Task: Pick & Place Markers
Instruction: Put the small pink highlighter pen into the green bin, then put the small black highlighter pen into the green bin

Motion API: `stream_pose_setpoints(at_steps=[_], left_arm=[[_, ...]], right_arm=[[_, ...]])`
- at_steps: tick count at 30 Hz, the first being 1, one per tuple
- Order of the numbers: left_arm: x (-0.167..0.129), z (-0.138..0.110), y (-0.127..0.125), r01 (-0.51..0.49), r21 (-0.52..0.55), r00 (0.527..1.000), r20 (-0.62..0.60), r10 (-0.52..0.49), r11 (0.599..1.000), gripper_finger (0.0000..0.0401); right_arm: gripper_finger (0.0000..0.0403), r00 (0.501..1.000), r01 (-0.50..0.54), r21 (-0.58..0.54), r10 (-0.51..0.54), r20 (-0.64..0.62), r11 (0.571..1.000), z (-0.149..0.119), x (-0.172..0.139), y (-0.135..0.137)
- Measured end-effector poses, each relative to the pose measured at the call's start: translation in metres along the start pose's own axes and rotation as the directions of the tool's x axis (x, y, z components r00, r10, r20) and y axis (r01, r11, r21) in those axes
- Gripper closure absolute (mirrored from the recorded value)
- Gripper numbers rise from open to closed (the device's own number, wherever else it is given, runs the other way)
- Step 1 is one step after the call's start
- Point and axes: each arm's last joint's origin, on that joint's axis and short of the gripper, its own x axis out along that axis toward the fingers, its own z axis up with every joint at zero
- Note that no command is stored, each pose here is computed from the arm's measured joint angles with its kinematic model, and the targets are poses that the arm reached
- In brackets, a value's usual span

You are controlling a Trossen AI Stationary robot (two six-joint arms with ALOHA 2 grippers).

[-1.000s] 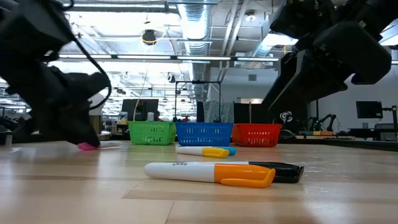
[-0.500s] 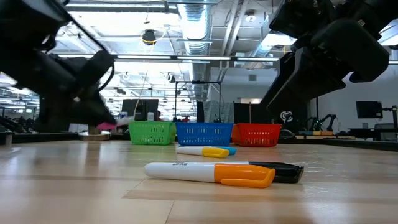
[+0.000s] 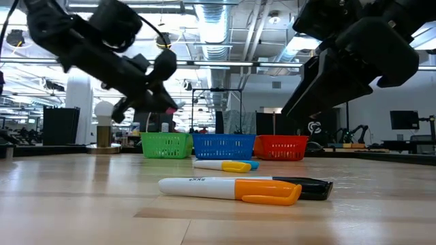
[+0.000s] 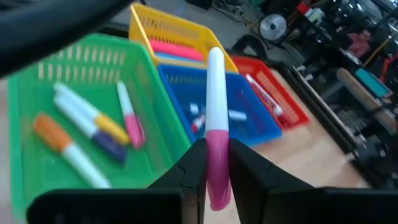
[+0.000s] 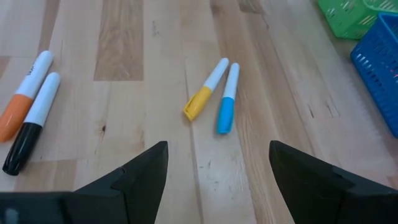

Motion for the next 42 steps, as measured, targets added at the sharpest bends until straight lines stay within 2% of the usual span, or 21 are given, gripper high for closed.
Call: stream_pose_setpoints(at_steps=[4, 8, 32, 42], left_arm=[[0.015, 0.018, 0.006, -0.013, -0.033, 1.0, 0.008, 0.013, 0.999, 0.0349], [0.021, 0.024, 0.012, -0.031, -0.038, 0.999, 0.004, 0.032, 0.999, 0.0347], [0.021, 0.025, 0.012, -0.037, 0.072, 0.999, 0.009, 0.037, 0.997, 0.0331], [0.024, 0.028, 0.016, -0.054, 0.071, 0.998, 0.023, 0.053, 0.996, 0.0304]], right_arm=[[0.0132, 1.0, 0.0, -0.001, 0.0, 0.0, 1.0, 0.0, 0.0, 0.0], [0.0132, 1.0, 0.001, -0.003, -0.001, -0.003, 1.0, 0.0, 0.0, 0.0], [0.0132, 1.0, 0.004, -0.008, -0.004, -0.013, 1.0, -0.001, 0.0, 0.0], [0.0132, 1.0, 0.004, -0.008, -0.004, -0.013, 1.0, -0.001, 0.0, 0.0]])
